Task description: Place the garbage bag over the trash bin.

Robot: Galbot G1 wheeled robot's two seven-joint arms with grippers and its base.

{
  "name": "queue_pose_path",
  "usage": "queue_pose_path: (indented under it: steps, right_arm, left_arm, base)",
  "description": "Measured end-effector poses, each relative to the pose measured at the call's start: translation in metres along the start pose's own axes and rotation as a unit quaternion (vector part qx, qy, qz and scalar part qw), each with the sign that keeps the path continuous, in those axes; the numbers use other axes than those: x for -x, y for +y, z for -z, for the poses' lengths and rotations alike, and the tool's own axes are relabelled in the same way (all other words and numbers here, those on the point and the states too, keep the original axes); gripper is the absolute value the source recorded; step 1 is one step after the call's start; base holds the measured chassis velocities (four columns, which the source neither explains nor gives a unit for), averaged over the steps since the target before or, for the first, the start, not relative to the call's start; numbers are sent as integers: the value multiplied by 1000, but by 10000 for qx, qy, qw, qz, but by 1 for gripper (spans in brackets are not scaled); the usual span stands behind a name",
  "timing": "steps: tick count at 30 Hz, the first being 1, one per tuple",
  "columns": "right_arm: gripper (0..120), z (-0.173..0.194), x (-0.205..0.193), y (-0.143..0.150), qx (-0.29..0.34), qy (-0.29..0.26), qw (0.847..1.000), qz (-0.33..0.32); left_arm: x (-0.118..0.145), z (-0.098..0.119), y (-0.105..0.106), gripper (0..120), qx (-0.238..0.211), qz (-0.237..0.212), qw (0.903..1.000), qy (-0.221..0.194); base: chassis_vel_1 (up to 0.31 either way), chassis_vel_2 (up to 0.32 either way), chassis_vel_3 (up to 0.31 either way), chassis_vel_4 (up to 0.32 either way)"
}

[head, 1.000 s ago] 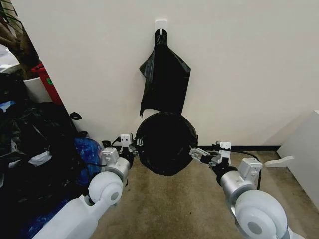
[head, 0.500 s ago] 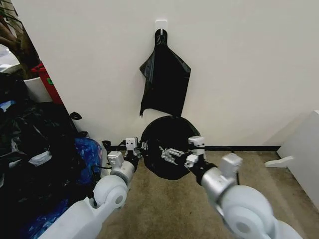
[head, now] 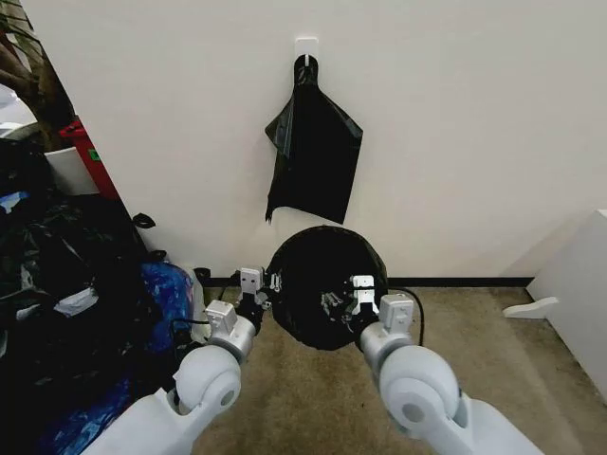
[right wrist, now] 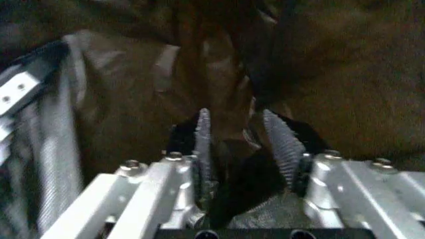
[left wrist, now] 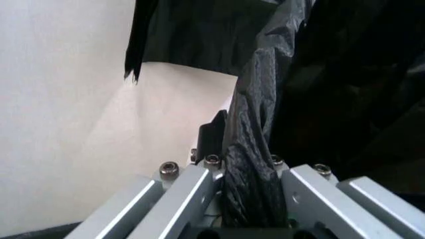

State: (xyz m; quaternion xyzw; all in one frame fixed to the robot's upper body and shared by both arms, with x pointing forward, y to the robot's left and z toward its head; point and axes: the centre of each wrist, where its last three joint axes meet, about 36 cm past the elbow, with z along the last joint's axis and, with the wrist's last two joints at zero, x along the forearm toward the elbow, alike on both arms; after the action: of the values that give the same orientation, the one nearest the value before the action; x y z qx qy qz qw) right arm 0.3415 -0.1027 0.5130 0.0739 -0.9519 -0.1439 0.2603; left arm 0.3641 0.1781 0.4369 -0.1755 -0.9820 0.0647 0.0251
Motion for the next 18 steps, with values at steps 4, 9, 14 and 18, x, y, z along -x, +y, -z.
queue_pose_path:
  steps: [4,9,14,18]
  right_arm:
    - [13,-4,13,11,305,28,9990,-311]
    - [0,-5,30,20,590,76,9957,-704]
    - [0,-6,49,27,742,21,9923,-989]
    - [0,-7,59,31,802,7,9908,-1089]
  left_arm:
    - [-3,-1,-2,1,22,-27,10000,-28]
    - [-6,-3,-4,1,56,-60,9999,-67]
    - [-11,-5,-7,1,69,-106,9999,-93]
    - [-16,-5,-7,1,88,-140,9998,-109]
  base:
    - [0,0,0,0]
    - [0,0,0,0]
    - [0,0,0,0]
    - [0,0,0,0]
